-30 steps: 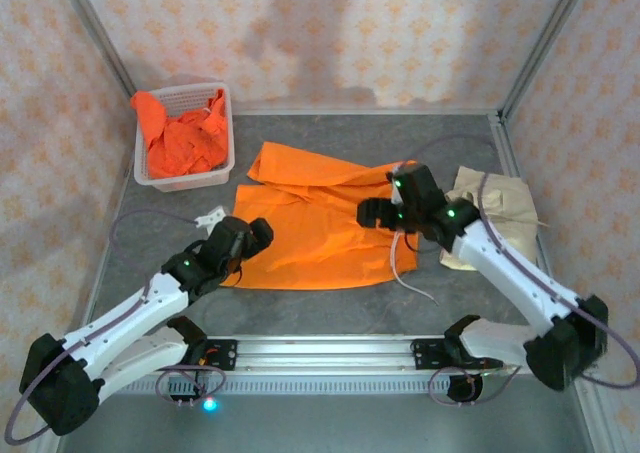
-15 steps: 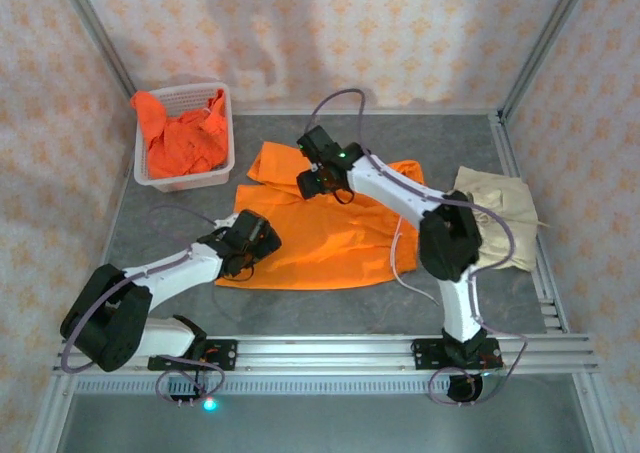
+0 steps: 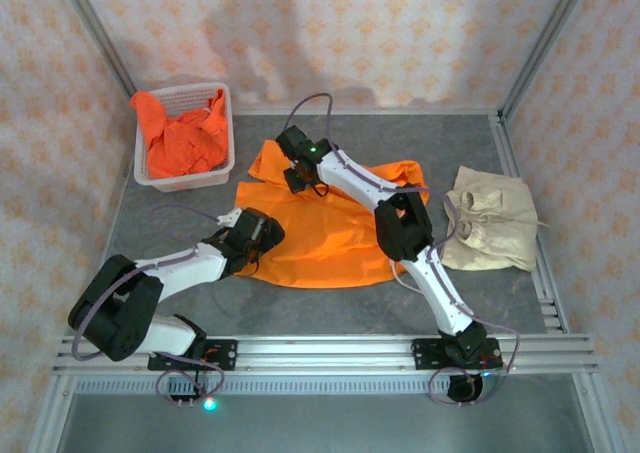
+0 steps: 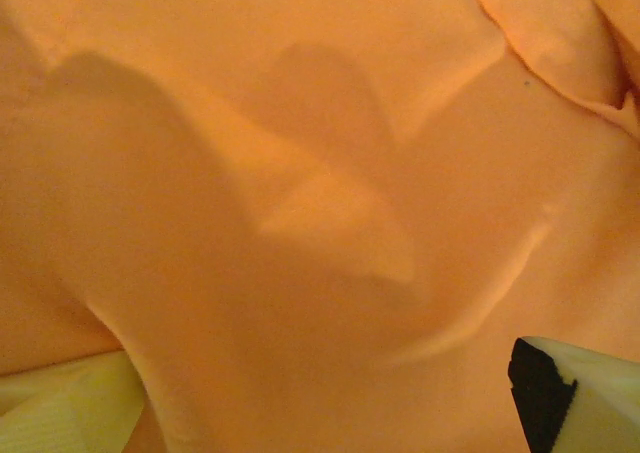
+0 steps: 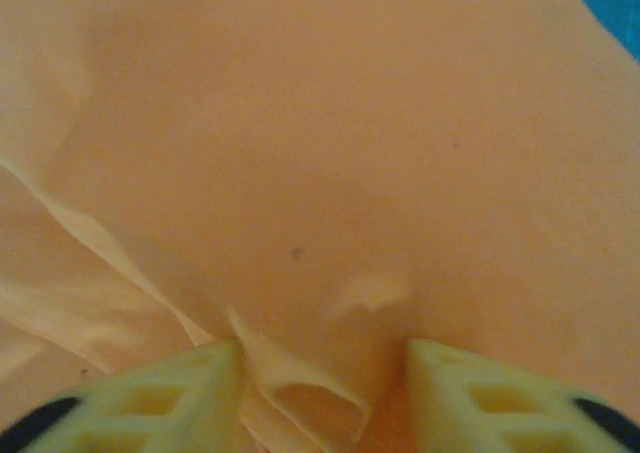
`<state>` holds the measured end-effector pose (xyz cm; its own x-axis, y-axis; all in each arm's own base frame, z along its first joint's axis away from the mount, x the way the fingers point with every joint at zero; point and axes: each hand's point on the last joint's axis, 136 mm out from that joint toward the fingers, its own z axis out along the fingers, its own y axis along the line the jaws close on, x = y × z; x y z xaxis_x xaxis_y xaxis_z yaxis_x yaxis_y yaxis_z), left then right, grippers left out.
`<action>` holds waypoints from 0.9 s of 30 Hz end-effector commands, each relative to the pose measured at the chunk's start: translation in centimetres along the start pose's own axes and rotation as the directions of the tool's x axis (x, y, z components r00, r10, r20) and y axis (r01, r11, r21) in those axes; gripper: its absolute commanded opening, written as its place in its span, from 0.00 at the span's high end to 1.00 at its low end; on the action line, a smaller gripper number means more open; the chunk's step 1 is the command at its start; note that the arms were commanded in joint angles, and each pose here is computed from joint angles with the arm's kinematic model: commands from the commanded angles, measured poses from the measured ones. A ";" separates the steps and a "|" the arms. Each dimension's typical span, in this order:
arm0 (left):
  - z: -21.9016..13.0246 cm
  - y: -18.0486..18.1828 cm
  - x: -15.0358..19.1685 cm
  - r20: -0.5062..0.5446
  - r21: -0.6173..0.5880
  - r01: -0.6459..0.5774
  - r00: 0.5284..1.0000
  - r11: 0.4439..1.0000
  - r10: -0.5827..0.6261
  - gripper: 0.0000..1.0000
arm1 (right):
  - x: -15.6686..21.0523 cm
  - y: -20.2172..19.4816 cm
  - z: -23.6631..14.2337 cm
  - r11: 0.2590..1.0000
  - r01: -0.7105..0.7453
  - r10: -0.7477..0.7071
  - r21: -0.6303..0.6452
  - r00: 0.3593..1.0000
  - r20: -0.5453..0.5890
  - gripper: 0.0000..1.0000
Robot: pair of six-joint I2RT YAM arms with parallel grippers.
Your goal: Fold and stack the shorts
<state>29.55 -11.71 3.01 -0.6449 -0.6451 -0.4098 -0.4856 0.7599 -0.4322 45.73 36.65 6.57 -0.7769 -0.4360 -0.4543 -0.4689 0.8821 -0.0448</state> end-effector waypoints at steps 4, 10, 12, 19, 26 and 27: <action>1.0 5.8 3.9 -0.126 -0.169 0.005 0.992 0.986 -0.026 0.03 | -0.4 -1.1 0.8 0.997 -0.002 0.002 0.075 1.000 0.000 0.83; 0.2 7.5 4.0 -0.103 -0.198 0.015 0.994 0.980 -0.036 0.03 | -3.4 -3.1 -0.7 0.992 -0.088 0.080 0.088 0.993 0.089 1.00; -0.1 7.9 4.1 -0.101 -0.206 0.015 0.994 0.978 -0.036 0.03 | -4.6 -4.3 -1.3 0.989 -0.126 0.116 0.083 0.986 0.121 1.00; -1.2 9.2 4.4 -0.089 -0.226 0.014 0.995 0.974 -0.035 0.03 | -8.2 -9.6 -2.1 0.962 -0.267 0.245 0.064 0.940 0.235 1.00; -2.3 10.6 4.9 -0.070 -0.239 0.034 0.996 0.970 -0.052 0.03 | -10.0 -16.5 -0.2 0.887 -0.458 0.419 0.053 0.849 0.320 1.00; -2.4 10.7 4.9 -0.066 -0.238 0.036 0.996 0.970 -0.053 0.03 | -10.1 -17.4 -0.1 0.870 -0.493 0.456 0.034 0.828 0.326 0.89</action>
<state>26.06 -10.01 3.26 -0.5887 -0.6977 -0.4082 -0.5092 0.7123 -0.4831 60.22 27.16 12.87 -0.7258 -0.0146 -0.6877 -0.1040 0.9906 0.0887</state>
